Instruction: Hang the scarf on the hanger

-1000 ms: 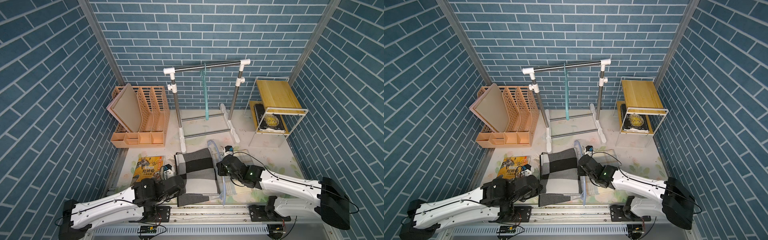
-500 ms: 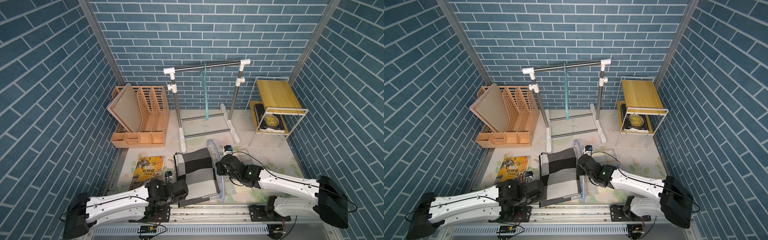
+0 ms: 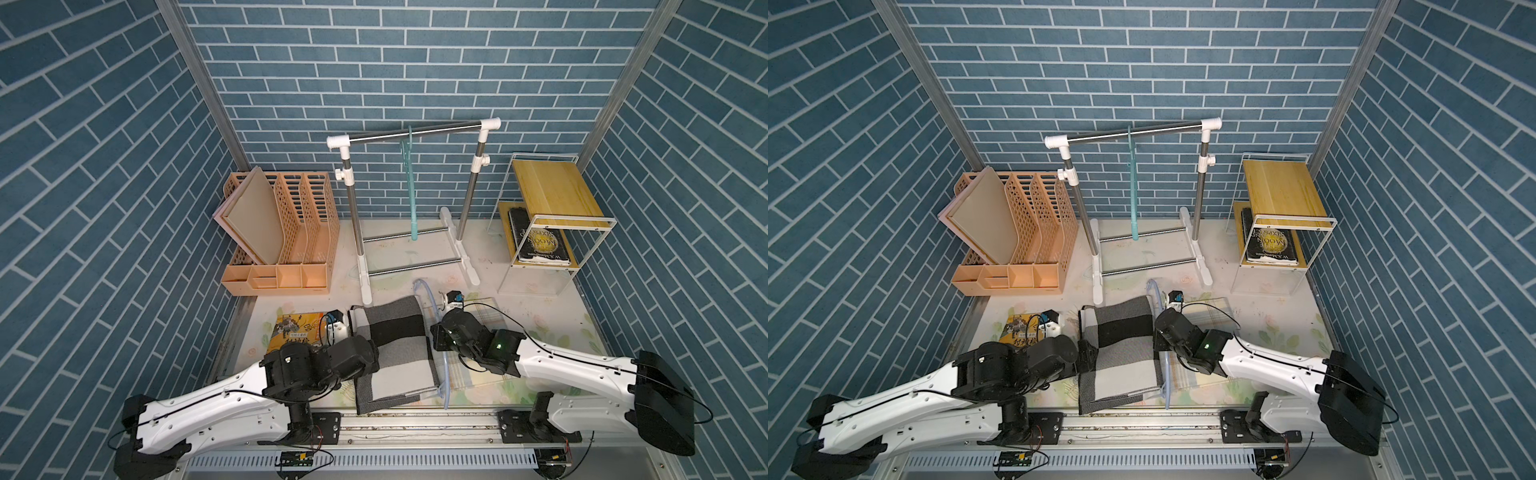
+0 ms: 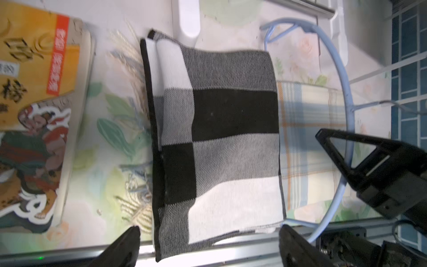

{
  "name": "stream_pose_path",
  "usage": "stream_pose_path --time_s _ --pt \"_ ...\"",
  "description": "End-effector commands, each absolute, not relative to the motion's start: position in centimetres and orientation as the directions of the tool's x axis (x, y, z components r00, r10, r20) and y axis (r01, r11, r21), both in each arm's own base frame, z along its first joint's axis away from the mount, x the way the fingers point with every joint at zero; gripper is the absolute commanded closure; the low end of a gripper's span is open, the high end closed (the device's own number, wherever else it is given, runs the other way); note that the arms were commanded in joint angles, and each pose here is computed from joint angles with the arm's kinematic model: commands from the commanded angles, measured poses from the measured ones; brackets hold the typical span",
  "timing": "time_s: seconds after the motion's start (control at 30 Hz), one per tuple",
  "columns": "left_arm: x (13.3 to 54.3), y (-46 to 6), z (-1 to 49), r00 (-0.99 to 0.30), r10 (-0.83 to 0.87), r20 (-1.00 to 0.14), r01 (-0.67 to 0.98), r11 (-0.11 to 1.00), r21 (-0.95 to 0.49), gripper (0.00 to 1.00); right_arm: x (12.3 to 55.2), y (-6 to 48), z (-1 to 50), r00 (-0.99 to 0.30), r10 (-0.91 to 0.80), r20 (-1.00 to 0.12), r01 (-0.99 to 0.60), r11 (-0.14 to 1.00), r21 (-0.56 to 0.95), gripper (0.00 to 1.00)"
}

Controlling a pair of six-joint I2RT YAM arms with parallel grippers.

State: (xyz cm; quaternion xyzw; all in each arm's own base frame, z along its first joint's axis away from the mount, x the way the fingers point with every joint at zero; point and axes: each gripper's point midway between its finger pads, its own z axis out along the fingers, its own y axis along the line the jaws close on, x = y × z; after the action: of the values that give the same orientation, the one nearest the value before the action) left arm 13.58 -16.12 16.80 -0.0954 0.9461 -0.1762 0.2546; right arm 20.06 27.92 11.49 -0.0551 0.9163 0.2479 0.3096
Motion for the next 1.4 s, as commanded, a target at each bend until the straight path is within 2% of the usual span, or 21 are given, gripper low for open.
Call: stream_pose_path --time_s 0.0,0.27,0.43,0.63,0.83,0.9,1.07,1.17,1.23,1.33,1.37 --pt "17.0 -16.2 16.2 -0.802 -0.241 -0.546 -0.054 0.94 -0.337 0.07 19.8 27.2 10.2 -0.809 -0.018 -0.588 -0.279 0.891 0.357 1.0" --pt "25.0 -14.2 11.1 -0.736 -0.436 -0.518 -0.171 0.86 -0.481 0.13 19.7 27.3 10.5 -0.807 -0.032 -0.589 -0.297 0.885 0.358 1.0" --pt "28.2 -15.0 10.3 -0.745 -0.466 -0.477 -0.157 0.818 -0.553 0.18 19.6 27.2 10.6 -0.806 -0.032 -0.591 -0.298 0.885 0.358 1.0" --pt "30.2 -14.8 8.3 -0.771 -0.475 -0.425 -0.195 0.811 -0.552 0.28 19.5 26.8 10.6 -0.803 -0.03 -0.595 -0.295 0.888 0.352 1.0" --pt "30.5 -13.9 6.0 -0.781 -0.483 -0.395 -0.25 0.822 -0.512 0.29 19.4 26.5 10.6 -0.803 -0.03 -0.595 -0.293 0.89 0.35 1.0" --pt "30.5 -13.8 5.4 -0.786 -0.483 -0.385 -0.259 0.823 -0.505 0.33 19.4 26.6 10.7 -0.803 -0.032 -0.595 -0.296 0.889 0.351 1.0" --pt "30.7 -13.8 4.5 -0.796 -0.478 -0.371 -0.263 0.825 -0.5 0.52 19.4 26.5 10.8 -0.802 -0.029 -0.597 -0.294 0.889 0.352 1.0" --pt "30.9 -13.6 4.3 -0.797 -0.476 -0.372 -0.262 0.827 -0.498 0.61 19.4 26.4 11.0 -0.8 -0.026 -0.599 -0.293 0.889 0.353 1.0" --pt "30.8 -13.6 4.3 -0.798 -0.473 -0.373 -0.262 0.83 -0.493 0.73 19.5 26.4 11.1 -0.798 -0.023 -0.602 -0.293 0.888 0.354 1.0" --pt "30.8 -12.9 5.6 -0.774 -0.482 -0.411 -0.261 0.834 -0.485 0.97 19.5 26.3 11.3 -0.797 -0.018 -0.604 -0.288 0.89 0.353 1.0" --pt "30.9 -12.5 6.3 -0.759 -0.485 -0.434 -0.26 0.837 -0.482 1.0 19.5 26.3 11.4 -0.796 -0.018 -0.604 -0.289 0.89 0.353 1.0"
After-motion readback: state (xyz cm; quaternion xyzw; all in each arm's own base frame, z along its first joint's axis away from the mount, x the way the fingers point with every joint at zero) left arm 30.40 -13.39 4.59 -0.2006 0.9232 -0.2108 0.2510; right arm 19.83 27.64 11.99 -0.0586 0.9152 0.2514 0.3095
